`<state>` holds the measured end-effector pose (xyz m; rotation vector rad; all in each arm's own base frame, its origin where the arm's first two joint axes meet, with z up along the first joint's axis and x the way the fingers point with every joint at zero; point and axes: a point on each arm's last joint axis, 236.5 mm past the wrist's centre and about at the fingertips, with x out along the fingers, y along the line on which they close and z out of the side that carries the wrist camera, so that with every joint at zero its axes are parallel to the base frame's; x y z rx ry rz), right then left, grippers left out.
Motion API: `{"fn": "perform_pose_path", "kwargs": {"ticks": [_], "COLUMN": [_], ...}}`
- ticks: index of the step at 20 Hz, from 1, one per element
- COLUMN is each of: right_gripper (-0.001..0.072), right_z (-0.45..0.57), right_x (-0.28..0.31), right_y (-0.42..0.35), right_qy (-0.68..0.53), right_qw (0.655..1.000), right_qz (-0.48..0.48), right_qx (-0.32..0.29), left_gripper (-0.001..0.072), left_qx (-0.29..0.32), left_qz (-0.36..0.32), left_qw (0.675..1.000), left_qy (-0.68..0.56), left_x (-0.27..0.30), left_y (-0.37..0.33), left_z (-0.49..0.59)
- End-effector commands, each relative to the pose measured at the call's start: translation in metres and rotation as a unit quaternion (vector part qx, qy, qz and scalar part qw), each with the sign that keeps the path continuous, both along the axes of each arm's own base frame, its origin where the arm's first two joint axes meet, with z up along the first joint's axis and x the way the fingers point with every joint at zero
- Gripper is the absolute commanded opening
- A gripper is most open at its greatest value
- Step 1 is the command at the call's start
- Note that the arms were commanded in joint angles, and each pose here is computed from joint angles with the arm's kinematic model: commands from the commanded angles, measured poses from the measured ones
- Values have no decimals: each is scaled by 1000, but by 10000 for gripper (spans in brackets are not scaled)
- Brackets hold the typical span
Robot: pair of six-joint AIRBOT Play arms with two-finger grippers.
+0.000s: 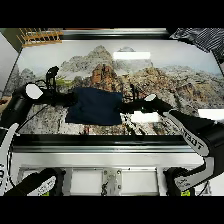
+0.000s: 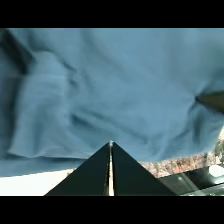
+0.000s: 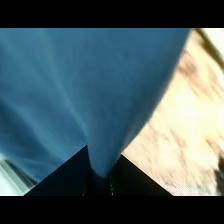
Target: Fold the clothes and pants, and hang the long-sleeved shirts on hangers.
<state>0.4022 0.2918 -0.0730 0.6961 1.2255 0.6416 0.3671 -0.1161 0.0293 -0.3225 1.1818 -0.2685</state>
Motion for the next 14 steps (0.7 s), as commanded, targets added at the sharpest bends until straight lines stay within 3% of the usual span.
{"fn": "perform_pose_path", "kwargs": {"ticks": [1, 5, 7, 10, 14], "right_gripper": [14, 15, 15, 15, 14], "right_z": [43, 100, 119, 114, 63], "right_x": [34, 48, 22, -34, -115], "right_y": [-51, -262, -360, -462, -530], "right_qy": [-81, -103, -76, -10, 90], "right_qw": [995, 934, 892, 848, 785], "right_qz": [-16, -180, -258, -381, -513], "right_qx": [-63, -291, -363, -368, -335], "left_gripper": [11, 11, 11, 11, 11], "left_qx": [-1, -2, -2, -3, -7], "left_qz": [1, 2, 3, 5, 14], "left_qw": [1000, 1000, 1000, 1000, 1000], "left_qy": [2, 2, 2, 3, 7], "left_x": [-1, 0, 0, 0, -1], "left_y": [-1, -1, -1, -1, -1], "left_z": [0, 0, 0, 0, 0]}}
